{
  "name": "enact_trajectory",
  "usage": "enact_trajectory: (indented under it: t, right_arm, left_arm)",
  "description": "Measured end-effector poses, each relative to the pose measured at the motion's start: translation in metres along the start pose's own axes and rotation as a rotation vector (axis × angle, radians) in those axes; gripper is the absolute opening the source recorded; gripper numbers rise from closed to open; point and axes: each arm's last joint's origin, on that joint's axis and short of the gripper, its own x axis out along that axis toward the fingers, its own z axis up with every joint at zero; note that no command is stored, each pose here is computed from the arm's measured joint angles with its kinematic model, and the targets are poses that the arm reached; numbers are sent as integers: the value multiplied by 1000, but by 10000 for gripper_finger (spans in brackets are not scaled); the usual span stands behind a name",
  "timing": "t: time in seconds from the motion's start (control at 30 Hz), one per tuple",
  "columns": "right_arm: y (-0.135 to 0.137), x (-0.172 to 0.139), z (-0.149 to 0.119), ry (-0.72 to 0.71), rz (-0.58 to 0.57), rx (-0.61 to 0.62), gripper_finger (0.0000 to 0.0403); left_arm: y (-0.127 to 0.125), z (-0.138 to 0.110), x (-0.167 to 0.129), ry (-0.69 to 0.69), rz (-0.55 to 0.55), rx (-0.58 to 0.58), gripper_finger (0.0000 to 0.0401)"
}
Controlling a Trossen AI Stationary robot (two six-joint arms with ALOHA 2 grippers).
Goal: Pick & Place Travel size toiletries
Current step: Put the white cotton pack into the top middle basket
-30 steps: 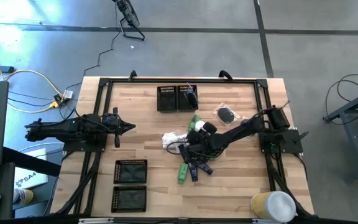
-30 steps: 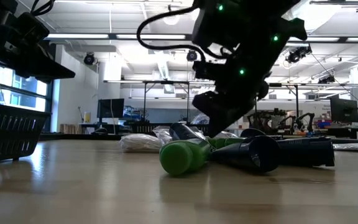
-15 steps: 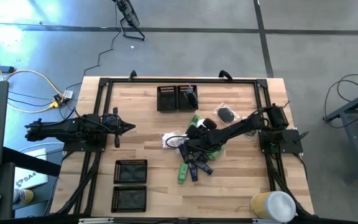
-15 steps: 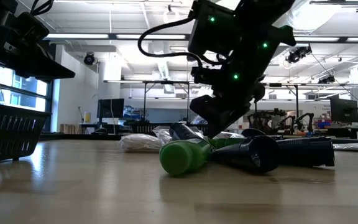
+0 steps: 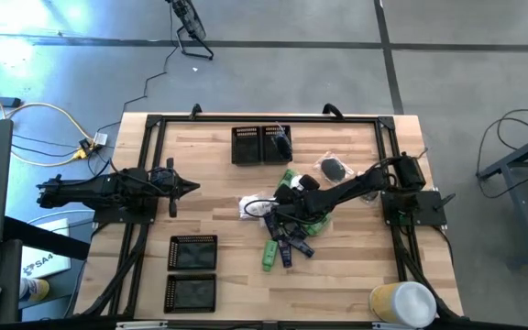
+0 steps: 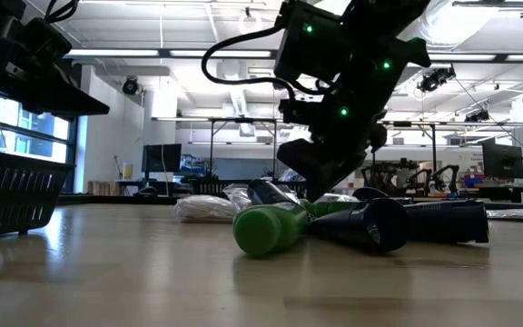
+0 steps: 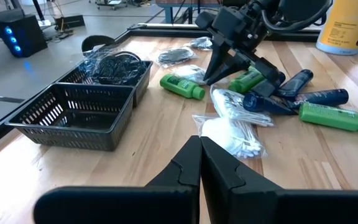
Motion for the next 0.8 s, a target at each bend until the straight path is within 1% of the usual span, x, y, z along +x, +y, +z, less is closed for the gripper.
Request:
enact_trajectory:
  t: [0.07, 0.23, 0.43, 0.6, 0.7, 0.8]
  right_arm:
    - [0, 0, 0, 4, 3, 18, 9]
    - [0, 0, 0, 7, 2, 43, 4]
    - [0, 0, 0, -1, -5, 43, 3]
    - [1, 0, -1, 31, 36, 2, 3]
    - [2, 0, -2, 68, 81, -32, 13]
    - [3, -3, -1, 98, 101, -52, 41]
  left_arm:
    - [0, 0, 0, 0, 0, 0, 0]
    - [0, -1, 0, 7, 0, 2, 0]
    - [0, -1, 0, 9, 0, 2, 0]
    - [0, -1, 0, 10, 0, 2, 0]
    - [0, -1, 0, 10, 0, 2, 0]
    - [0, -1, 0, 10, 0, 2, 0]
